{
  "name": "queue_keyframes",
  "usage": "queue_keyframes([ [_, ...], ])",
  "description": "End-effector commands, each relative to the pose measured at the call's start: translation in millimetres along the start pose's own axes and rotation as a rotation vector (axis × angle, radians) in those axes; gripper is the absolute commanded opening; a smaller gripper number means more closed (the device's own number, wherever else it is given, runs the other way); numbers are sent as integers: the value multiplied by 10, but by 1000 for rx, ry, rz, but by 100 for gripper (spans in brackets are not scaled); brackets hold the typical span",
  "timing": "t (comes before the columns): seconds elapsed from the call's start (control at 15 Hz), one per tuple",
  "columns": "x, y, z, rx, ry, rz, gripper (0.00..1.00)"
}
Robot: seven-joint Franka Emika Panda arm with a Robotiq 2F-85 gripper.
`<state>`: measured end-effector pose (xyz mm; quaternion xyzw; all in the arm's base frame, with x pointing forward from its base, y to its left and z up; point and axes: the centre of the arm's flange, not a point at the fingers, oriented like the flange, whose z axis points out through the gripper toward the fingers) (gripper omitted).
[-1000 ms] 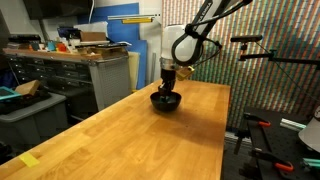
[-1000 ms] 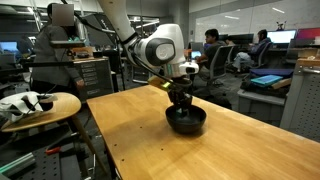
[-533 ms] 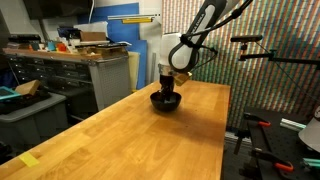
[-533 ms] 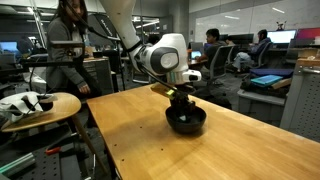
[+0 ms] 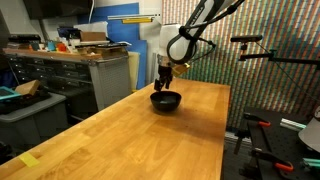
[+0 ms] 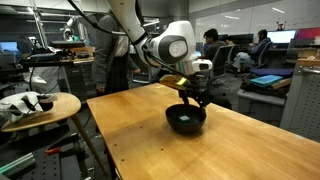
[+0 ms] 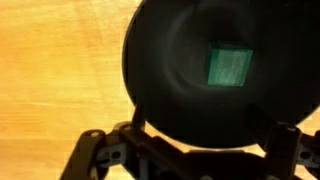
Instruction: Place the green block in the bowl
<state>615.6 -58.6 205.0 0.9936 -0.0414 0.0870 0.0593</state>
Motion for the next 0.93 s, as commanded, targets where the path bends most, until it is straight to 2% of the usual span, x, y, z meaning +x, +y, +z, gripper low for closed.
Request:
queue_keyframes([
  [0.0, 170, 108, -364, 3, -6, -13, 100],
  [0.47, 350, 68, -970, 56, -34, -46, 100],
  [0.53, 275, 39, -733, 21, -28, -26, 100],
  [0.87, 306, 11, -884, 39, -27, -39, 100],
])
